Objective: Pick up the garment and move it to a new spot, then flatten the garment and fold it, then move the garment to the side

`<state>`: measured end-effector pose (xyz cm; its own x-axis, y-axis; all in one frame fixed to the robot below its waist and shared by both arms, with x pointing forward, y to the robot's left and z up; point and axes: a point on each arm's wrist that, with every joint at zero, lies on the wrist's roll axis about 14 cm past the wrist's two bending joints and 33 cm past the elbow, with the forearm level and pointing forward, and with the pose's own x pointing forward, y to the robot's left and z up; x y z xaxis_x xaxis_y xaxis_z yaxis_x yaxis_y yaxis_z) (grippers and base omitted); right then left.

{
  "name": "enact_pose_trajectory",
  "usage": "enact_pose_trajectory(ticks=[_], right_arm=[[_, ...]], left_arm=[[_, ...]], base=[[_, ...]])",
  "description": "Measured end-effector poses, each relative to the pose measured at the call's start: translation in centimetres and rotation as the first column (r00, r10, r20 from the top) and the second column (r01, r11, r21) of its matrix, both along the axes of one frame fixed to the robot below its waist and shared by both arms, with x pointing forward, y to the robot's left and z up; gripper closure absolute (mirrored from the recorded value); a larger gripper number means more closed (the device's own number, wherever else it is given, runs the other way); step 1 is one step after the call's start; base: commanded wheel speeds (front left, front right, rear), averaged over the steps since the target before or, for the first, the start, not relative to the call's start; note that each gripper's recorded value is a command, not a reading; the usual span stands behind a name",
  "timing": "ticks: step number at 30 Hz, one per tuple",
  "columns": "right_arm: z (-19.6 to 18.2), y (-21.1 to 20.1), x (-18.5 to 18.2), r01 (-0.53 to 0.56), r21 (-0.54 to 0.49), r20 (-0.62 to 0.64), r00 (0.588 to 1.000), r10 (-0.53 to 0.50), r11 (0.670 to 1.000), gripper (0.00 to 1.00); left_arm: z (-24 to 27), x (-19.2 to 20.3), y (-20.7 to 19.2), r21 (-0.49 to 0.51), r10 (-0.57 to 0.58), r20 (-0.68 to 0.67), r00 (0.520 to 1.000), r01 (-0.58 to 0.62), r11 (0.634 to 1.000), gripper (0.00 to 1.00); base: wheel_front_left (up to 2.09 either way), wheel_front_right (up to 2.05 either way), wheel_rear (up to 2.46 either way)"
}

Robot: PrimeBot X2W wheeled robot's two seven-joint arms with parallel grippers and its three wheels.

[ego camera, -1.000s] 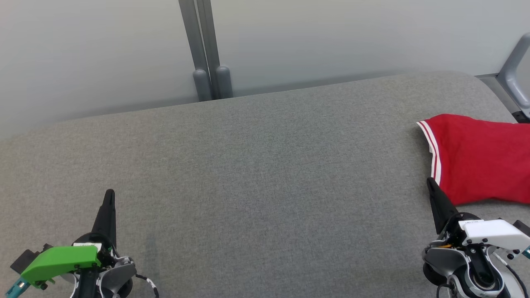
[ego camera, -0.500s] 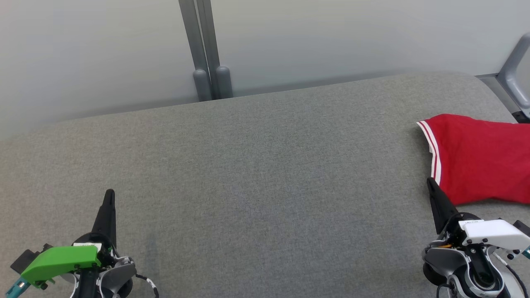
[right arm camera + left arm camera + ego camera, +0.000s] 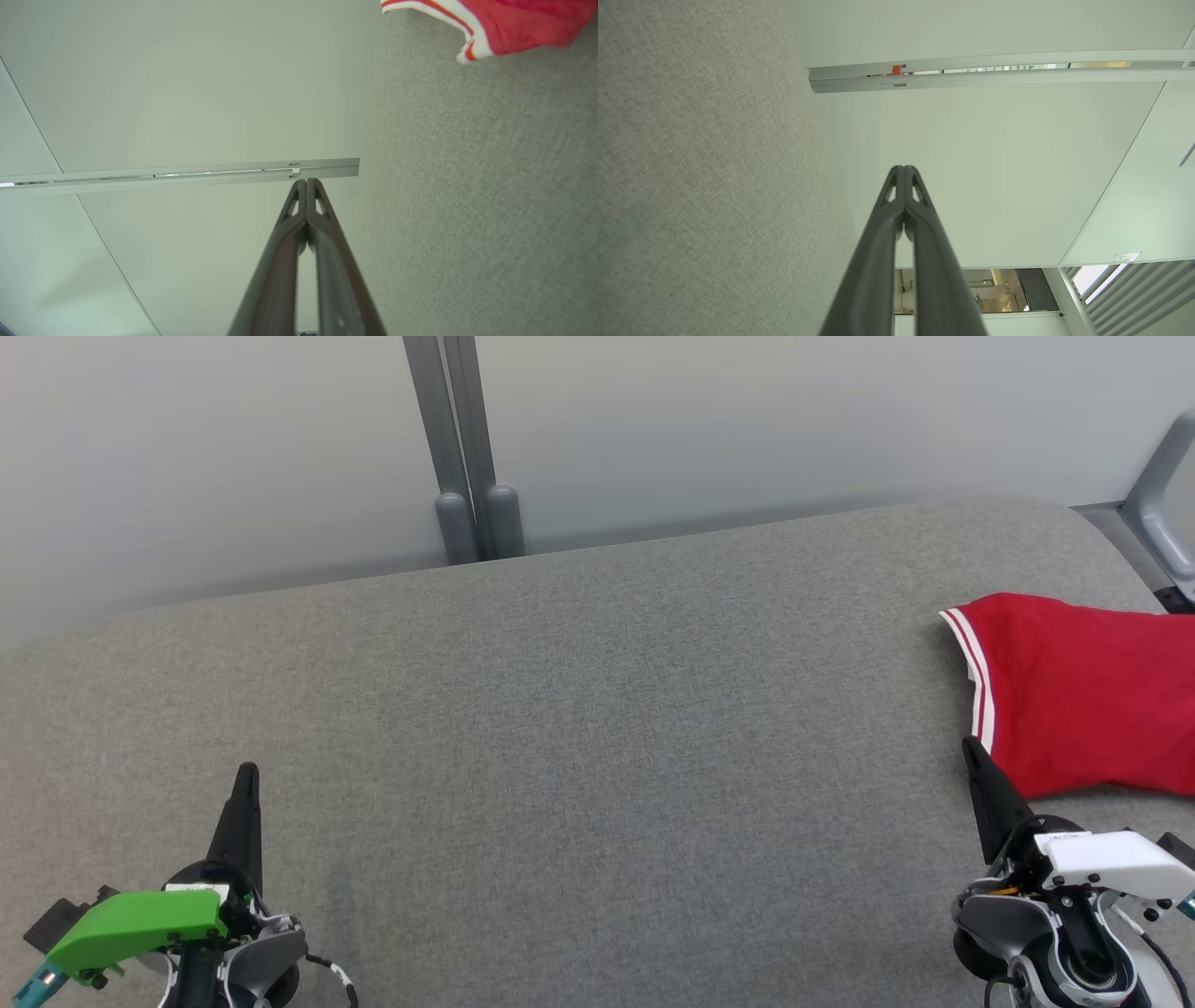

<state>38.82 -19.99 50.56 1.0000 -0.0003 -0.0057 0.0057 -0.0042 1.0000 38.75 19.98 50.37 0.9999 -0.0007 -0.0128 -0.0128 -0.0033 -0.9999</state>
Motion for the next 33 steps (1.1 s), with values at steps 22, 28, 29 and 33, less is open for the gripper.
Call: enact_pose_trajectory(ticks=[22,28,29,33], right_arm=[[0.0,0.0,0.0,-0.001,0.0,0.0,1.0,0.001,1.0,1.0],[0.0,0.0,0.0,-0.001,0.001,0.0,1.0,0.001,1.0,1.0],[0.0,0.0,0.0,-0.001,0.001,0.0,1.0,0.001,1.0,1.0],[0.0,0.0,0.0,-0.001,0.001,0.0,1.0,0.001,1.0,1.0]], left_arm=[[0.0,0.0,0.0,0.0,0.0,0.0,1.0,0.0,1.0,1.0],[0.0,0.0,0.0,0.0,0.0,0.0,1.0,0.0,1.0,1.0],[0.0,0.0,0.0,0.0,0.0,0.0,1.0,0.0,1.0,1.0],[0.0,0.0,0.0,0.0,0.0,0.0,1.0,0.0,1.0,1.0]], base=[[0.0,0.0,0.0],[0.0,0.0,0.0],[0.0,0.0,0.0],[0.0,0.0,0.0]])
